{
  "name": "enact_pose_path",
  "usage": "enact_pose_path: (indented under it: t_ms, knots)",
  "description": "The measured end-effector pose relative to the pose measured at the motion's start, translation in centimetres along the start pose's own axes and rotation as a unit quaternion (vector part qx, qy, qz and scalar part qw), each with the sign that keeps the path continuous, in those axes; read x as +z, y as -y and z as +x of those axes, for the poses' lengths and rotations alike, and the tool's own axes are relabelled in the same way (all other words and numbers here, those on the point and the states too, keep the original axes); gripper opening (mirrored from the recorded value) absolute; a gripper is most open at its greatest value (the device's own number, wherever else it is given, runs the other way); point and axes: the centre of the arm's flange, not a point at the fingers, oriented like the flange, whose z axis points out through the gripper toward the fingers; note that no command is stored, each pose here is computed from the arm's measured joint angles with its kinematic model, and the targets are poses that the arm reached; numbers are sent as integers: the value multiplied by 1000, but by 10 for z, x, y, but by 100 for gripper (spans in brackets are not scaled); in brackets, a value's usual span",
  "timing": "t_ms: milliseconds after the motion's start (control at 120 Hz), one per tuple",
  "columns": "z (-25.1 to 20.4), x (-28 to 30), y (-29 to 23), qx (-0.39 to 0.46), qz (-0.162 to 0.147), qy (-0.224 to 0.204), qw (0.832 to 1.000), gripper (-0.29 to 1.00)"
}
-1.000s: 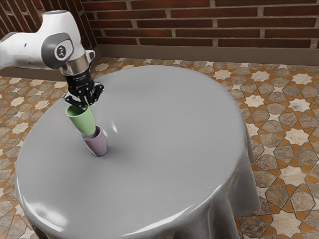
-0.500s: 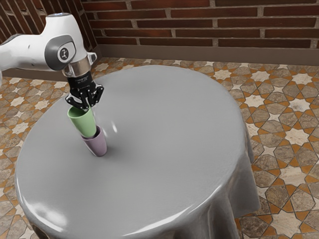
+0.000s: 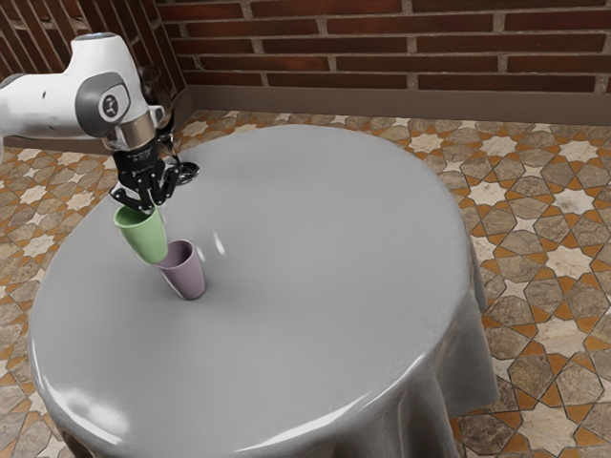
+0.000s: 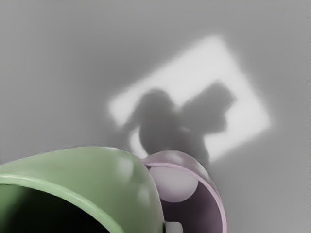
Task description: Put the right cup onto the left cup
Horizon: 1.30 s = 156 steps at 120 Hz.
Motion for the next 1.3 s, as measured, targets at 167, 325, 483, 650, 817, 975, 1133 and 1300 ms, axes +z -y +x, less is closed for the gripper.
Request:
enact_pose_path:
  t_ms: [167, 325, 483, 650, 817, 975, 1133, 1300]
  knots:
    - [-9, -4, -6, 10, -4, -4, 1000, -8]
    - [-13, -4, -7, 14, -4, -4, 1000, -8]
    - [-12, -8, -4, 11, -7, -6, 1000, -8]
    - [-13, -8, -6, 12, -8, -6, 1000, -8]
    - [-21, -5, -15, 22, -6, -6, 1000, -8]
    - [-30, -4, -23, 32, -7, -7, 999, -2]
    - [-27, -2, -22, 28, -10, -5, 1000, 33]
    - [-22, -6, -17, 22, -15, -6, 1000, 53]
